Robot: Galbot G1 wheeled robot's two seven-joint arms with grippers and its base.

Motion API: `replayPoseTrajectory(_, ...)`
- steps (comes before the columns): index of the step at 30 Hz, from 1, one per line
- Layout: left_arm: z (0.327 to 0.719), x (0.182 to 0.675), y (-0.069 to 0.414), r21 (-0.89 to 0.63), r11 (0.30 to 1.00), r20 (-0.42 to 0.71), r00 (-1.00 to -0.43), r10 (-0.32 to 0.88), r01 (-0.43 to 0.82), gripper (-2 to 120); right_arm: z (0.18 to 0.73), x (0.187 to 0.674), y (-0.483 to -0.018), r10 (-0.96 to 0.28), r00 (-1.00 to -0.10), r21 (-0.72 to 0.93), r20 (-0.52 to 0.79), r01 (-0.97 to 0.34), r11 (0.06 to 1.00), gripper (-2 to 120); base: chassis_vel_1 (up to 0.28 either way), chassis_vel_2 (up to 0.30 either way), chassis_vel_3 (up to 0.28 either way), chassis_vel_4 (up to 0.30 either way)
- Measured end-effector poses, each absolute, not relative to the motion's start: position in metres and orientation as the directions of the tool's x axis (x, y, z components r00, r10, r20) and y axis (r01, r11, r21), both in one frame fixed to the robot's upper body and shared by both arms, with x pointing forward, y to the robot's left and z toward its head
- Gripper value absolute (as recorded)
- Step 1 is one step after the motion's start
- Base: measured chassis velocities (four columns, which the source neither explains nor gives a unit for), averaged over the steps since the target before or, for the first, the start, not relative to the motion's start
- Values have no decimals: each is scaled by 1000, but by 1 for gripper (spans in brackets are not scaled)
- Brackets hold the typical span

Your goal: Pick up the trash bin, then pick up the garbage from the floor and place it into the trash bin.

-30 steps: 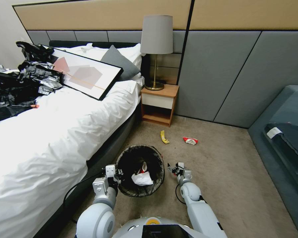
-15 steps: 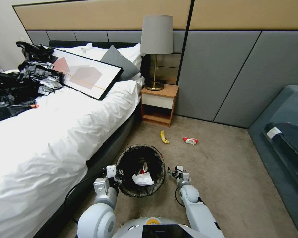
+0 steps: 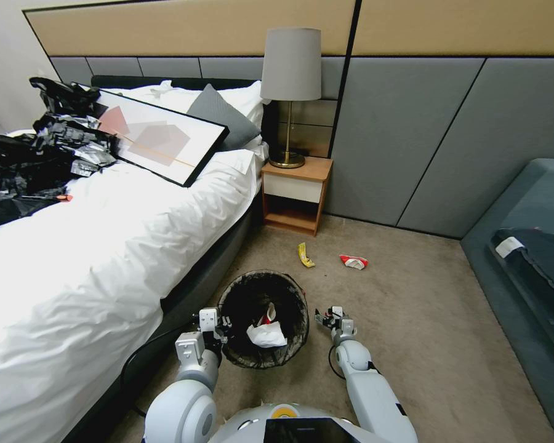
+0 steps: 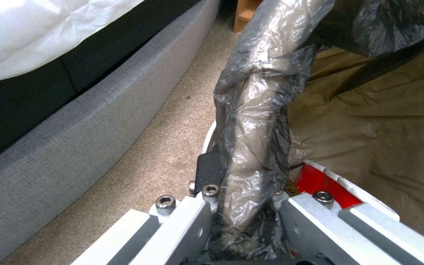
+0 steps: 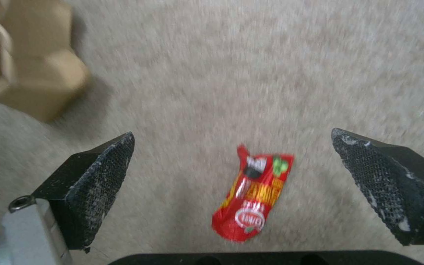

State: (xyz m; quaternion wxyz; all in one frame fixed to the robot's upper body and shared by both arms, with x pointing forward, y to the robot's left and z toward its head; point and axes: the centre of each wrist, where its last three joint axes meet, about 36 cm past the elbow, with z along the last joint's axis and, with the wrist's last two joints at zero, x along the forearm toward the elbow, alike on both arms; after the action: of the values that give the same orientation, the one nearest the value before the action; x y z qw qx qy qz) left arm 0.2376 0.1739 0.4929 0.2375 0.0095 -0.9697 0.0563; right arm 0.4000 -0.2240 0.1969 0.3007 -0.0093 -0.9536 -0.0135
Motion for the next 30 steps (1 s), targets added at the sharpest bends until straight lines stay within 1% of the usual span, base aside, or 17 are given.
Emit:
replayPoseTrajectory(10,493,238,174,-105,993,457,-889,8,-45,0,174,399,-219,26,-796,8,604,39,999,100,0,0,0,0)
replayPoseTrajectory(20,493,238,174,-106,993,459,-888,10,-44,0,163,398,-222,34,-789,-3,613,41,999,100,0,0,0,0)
replayPoseTrajectory(23,493,238,173,-107,993,460,-888,11,-43,0,160,397,-225,38,-790,-6,612,43,999,96,0,0,0,0)
replayPoseTrajectory(25,492,238,172,-107,993,460,-888,12,-42,0,158,398,-227,41,-791,-8,611,45,999,89,0,0,0,0)
replayPoseTrajectory(26,492,238,172,-107,993,460,-888,12,-42,0,158,398,-227,41,-791,-8,611,45,999,89,0,0,0,0)
replayPoseTrajectory(27,492,238,172,-107,993,461,-887,12,-42,0,157,397,-228,41,-791,-10,611,44,999,86,0,0,0,0)
replayPoseTrajectory(28,492,238,172,-106,993,461,-887,11,-42,0,155,397,-229,42,-790,-13,611,43,999,79,0,0,0,0)
replayPoseTrajectory(29,492,238,172,-105,994,461,-887,11,-42,0,154,396,-230,41,-791,-13,611,42,999,76,0,0,0,0)
replayPoseTrajectory(30,492,238,172,-105,994,461,-887,11,-42,0,154,396,-230,41,-791,-13,611,42,999,76,0,0,0,0)
